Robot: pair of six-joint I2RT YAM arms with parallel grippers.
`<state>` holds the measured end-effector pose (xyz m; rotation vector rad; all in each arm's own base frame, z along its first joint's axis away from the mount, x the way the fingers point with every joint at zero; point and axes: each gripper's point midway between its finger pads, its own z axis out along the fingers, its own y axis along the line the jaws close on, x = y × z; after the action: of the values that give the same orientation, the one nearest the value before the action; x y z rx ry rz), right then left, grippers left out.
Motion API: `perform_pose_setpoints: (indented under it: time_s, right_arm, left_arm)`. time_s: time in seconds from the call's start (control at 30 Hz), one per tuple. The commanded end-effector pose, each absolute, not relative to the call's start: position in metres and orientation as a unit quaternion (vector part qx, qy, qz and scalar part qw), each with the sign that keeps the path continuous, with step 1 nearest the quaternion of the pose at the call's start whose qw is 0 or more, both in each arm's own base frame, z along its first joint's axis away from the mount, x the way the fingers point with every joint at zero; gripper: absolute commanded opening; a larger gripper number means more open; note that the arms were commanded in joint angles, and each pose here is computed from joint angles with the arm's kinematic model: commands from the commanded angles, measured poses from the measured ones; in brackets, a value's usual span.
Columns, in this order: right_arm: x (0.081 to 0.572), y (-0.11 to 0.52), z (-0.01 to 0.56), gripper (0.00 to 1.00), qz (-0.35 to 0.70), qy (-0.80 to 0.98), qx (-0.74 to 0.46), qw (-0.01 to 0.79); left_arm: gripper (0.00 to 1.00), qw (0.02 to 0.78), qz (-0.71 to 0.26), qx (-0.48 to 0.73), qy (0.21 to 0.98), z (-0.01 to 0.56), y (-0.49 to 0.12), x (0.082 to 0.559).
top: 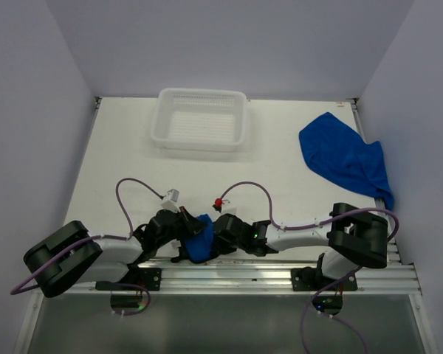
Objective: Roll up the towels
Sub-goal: Roll the towel
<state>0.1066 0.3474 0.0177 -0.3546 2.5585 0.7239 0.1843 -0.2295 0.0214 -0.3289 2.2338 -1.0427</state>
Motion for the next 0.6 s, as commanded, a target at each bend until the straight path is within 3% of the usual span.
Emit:
perform_pose_setpoints:
  time_s: [0.0, 0.1, 0.2, 0.57]
  right_arm:
    - [0.106, 0.301, -0.010, 0.09, 0.145, 0.950, -0.160, 0.227]
    - [0.109, 0.299, -0.003, 0.00, 0.122, 0.948, -0.178, 0.234]
    - [0.115, 0.299, 0.008, 0.00, 0.108, 0.943, -0.191, 0.250]
    - [0.131, 0.272, 0.020, 0.00, 0.019, 0.935, -0.223, 0.276]
  left_arm:
    - [0.00, 0.332, -0.374, -0.121, 0.858, 0.017, -0.224, 0.187]
    - [0.17, 0.331, -0.373, -0.112, 0.859, 0.022, -0.230, 0.191]
    - [0.33, 0.332, -0.371, -0.110, 0.860, 0.028, -0.234, 0.197]
    - [0.48, 0.317, -0.387, -0.088, 0.861, 0.056, -0.262, 0.213]
